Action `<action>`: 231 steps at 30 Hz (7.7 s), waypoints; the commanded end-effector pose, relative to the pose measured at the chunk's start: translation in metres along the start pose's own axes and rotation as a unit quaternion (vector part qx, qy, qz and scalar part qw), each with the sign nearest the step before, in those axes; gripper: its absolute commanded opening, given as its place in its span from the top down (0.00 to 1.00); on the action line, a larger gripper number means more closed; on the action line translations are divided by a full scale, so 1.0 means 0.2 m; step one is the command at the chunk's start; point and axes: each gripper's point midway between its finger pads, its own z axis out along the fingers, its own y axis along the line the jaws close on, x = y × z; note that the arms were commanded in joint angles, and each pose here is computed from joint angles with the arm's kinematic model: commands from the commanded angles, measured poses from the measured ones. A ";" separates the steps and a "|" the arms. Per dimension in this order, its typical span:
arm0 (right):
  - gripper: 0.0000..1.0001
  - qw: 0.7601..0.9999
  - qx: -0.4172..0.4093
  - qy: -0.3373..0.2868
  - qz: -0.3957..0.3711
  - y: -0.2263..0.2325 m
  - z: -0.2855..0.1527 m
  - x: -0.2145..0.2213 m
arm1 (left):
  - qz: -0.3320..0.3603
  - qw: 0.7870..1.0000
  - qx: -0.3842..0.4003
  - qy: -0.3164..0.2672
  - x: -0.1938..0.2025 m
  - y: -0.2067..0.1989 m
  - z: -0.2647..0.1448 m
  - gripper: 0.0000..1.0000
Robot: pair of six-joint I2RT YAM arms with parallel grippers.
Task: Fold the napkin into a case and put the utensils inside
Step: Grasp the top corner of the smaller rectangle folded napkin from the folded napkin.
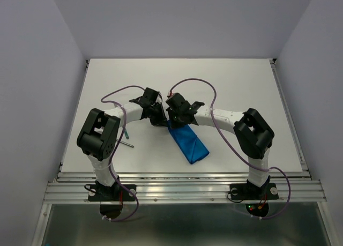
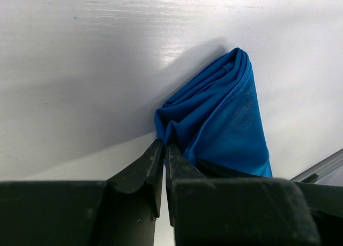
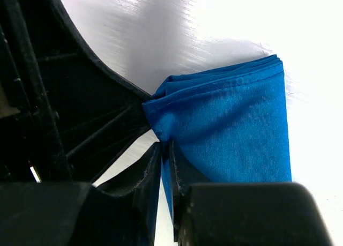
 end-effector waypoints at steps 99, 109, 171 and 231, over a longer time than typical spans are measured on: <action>0.68 0.996 -0.010 -0.083 -0.006 -0.11 -0.29 -0.14 | -0.012 0.997 0.076 -0.025 -0.10 -0.15 -0.02 1.00; 0.60 0.994 0.008 -0.078 -0.078 -0.01 -0.18 -0.06 | -0.017 0.997 0.077 -0.022 -0.09 -0.17 -0.07 1.00; 0.58 0.976 0.034 -0.204 -0.069 0.04 -0.06 -0.15 | -0.087 0.993 0.081 0.015 0.01 -0.14 -0.05 1.00; 0.99 0.981 -0.092 -0.168 -0.017 0.02 -0.15 -0.01 | -0.029 0.993 0.103 -0.040 -0.04 -0.06 -0.24 0.35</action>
